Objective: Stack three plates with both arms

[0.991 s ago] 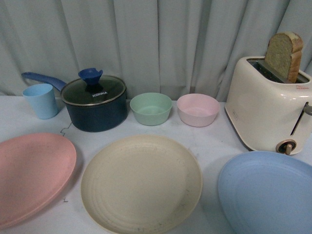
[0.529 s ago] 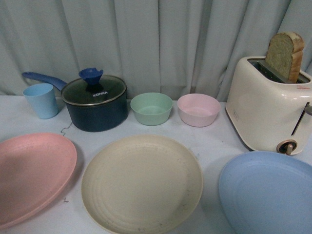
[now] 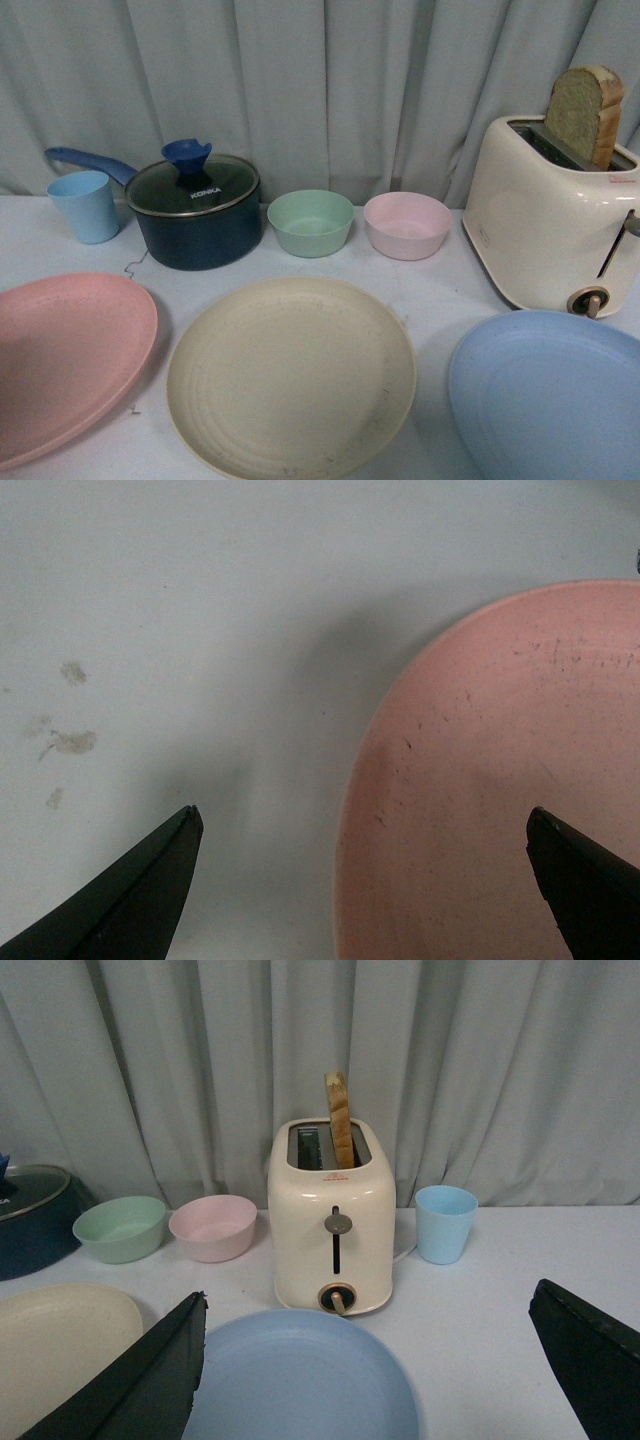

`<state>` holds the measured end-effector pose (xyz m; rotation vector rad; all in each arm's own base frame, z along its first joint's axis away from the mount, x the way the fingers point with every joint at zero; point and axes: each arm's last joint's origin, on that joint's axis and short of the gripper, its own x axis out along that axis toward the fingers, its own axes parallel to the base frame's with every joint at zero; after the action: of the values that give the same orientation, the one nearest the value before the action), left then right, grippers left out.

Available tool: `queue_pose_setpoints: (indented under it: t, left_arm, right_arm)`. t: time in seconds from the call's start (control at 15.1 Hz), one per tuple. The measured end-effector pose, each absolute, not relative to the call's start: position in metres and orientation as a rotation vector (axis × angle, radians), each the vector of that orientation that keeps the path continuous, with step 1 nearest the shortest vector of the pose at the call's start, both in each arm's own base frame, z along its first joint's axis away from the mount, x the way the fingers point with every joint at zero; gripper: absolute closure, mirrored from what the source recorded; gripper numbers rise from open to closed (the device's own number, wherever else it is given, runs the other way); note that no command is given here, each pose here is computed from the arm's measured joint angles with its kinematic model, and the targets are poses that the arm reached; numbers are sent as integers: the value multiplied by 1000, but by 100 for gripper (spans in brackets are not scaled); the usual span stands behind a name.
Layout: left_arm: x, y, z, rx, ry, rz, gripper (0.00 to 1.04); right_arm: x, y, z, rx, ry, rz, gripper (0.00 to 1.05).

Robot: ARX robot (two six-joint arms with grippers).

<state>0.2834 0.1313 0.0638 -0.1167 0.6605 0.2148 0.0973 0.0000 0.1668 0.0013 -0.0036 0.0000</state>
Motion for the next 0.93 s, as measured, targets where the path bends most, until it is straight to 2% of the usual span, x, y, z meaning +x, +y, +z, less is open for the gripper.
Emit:
queue_pose_setpoints:
  t: [0.53,0.93]
  left_arm:
    - [285,126,37,-141,666,189,7]
    - [281,130,42,-153,653,202,72]
  right_arm:
    - [97,0,167,1,-4,0,6]
    - [97,0,167,1,-4,0,6]
